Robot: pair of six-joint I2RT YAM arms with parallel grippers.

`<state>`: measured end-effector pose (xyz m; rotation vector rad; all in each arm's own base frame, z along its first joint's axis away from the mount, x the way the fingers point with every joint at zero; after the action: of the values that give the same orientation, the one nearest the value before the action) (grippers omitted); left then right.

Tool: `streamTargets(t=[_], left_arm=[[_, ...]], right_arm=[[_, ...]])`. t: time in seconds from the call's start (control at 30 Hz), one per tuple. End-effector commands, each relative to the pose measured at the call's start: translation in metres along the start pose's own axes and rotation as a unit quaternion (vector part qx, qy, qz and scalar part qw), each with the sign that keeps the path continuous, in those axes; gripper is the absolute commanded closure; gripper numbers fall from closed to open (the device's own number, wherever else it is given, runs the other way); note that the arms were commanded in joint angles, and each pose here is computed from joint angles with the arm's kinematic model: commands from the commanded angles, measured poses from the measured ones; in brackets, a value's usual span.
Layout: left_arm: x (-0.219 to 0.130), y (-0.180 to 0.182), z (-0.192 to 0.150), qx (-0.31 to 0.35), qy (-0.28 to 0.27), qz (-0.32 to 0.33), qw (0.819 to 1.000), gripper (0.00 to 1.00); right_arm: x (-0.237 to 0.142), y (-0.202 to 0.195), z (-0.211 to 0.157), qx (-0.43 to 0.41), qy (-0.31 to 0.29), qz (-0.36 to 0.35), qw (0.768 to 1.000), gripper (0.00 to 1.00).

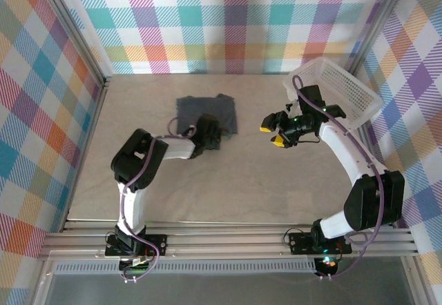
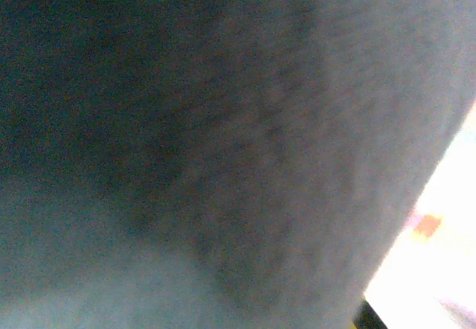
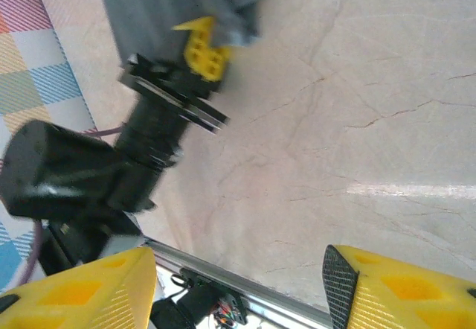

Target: Fold and stack the t-shirts

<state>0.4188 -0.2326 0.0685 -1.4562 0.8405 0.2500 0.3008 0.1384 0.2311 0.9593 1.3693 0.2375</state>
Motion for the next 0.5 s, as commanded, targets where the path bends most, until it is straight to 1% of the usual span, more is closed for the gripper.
streamTargets(t=[0.0, 0.1, 0.17, 0.23, 0.33, 0.4, 0.47], left_arm=[[-0.019, -0.003, 0.082, -0.001, -0.068, 0.013, 0.998, 1.0], [-0.026, -0.011, 0.144, 0.027, -0.09, 0.012, 0.996, 1.0], [-0.021, -0.02, 0.181, 0.057, -0.078, 0.006, 0.995, 1.0], [-0.012, -0.022, 0.217, 0.093, -0.055, 0.013, 0.994, 1.0], [-0.01, -0.02, 0.257, 0.153, -0.034, 0.044, 0.987, 1.0], [-0.011, -0.016, 0.276, 0.181, -0.023, 0.067, 0.981, 1.0], [-0.015, -0.018, 0.29, 0.212, -0.014, 0.074, 0.974, 1.0]], right_arm=[[-0.013, 0.005, 0.0, -0.01, -0.004, 0.01, 1.0, 0.39], [-0.012, 0.002, 0.005, -0.003, -0.004, 0.01, 1.0, 0.39], [-0.01, 0.002, 0.008, 0.001, -0.003, 0.011, 1.0, 0.39], [-0.006, 0.002, 0.011, 0.006, 0.002, 0.014, 1.0, 0.39], [0.0, 0.003, 0.016, 0.011, 0.008, 0.014, 1.0, 0.4], [0.003, 0.004, 0.02, 0.013, 0.008, 0.013, 1.0, 0.4], [0.005, 0.007, 0.023, 0.013, 0.012, 0.016, 1.0, 0.4]])
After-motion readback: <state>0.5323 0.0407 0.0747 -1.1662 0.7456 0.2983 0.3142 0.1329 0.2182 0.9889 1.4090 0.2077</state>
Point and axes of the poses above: each hand's point on the last joint's axis, 136 mm out from that joint toward the fingers, its own x axis out along the fingers, its own y axis along the line the jaws close on, z = x × y, the point moved 5 cm from there along -x, back along the fingers, and after that the axes turned 6 degrees about x, right-handed, at the moved point
